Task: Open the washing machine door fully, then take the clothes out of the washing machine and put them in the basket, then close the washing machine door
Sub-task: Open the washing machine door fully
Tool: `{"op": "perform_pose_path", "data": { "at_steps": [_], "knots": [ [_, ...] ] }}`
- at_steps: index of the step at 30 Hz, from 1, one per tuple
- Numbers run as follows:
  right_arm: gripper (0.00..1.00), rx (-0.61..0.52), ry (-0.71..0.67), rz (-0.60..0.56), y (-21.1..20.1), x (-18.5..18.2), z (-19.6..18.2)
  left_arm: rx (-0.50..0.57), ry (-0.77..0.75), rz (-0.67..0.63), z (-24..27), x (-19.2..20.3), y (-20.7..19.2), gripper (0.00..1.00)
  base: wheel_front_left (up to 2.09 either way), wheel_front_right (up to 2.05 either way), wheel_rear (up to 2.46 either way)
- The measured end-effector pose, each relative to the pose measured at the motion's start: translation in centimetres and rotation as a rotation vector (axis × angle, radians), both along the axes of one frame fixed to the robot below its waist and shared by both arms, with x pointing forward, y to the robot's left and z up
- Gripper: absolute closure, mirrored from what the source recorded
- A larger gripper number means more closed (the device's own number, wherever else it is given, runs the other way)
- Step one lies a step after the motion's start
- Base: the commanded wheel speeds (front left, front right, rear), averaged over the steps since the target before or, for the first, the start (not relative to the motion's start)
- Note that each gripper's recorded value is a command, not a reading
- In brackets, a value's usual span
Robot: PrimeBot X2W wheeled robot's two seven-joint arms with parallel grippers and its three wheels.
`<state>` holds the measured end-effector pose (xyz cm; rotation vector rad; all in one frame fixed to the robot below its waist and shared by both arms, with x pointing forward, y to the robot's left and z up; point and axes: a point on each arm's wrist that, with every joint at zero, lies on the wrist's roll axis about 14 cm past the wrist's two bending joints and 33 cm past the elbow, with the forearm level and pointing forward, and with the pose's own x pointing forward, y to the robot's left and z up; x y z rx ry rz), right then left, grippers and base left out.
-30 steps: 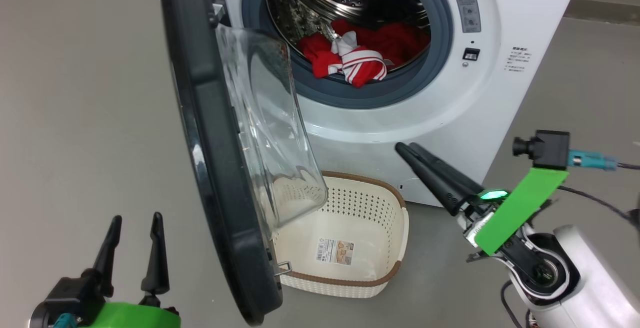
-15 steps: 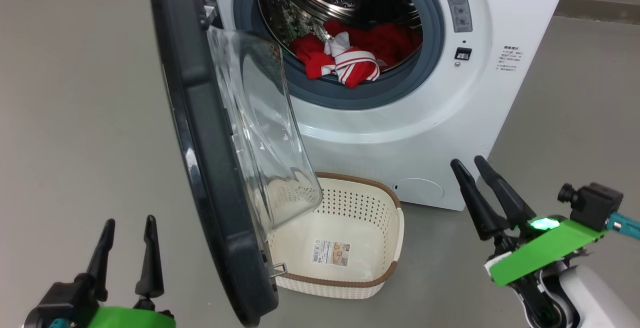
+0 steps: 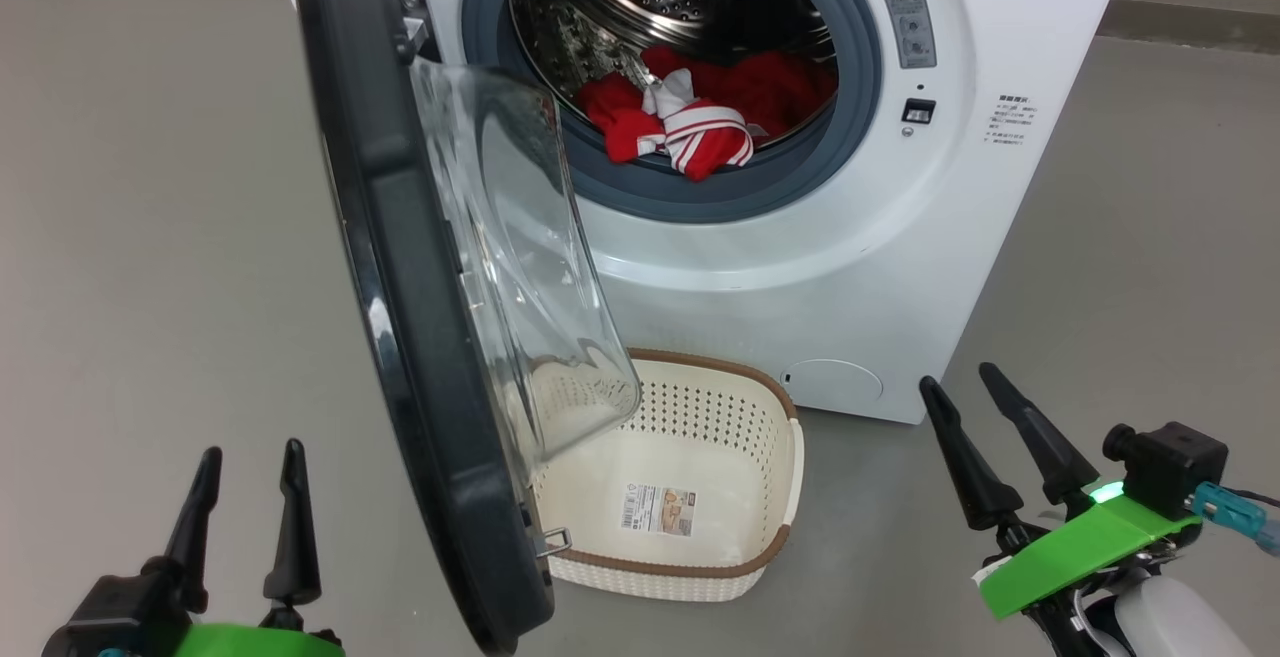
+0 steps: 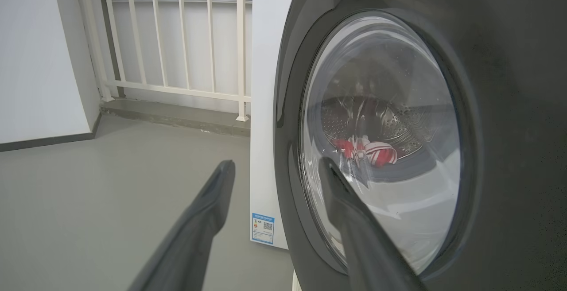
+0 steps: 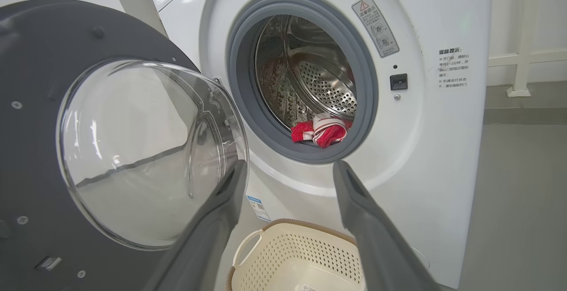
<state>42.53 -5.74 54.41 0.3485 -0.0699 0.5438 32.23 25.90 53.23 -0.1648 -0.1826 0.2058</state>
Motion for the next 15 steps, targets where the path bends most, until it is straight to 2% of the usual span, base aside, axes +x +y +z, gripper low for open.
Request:
{"op": "perform_pose_path", "data": {
  "at_steps": [7,15],
  "knots": [
    [0.00,-0.016,-0.017,-0.066,-1.3,0.5,-0.1,0.000,0.006,0.006,-0.1,0.1,0.2,0.00,0.00,0.00,0.00],
    [0.00,-0.043,-0.031,-0.069,-1.3,0.1,-0.3,0.000,0.004,0.006,-0.1,0.1,0.2,0.00,0.00,0.00,0.00]
  ]
}}
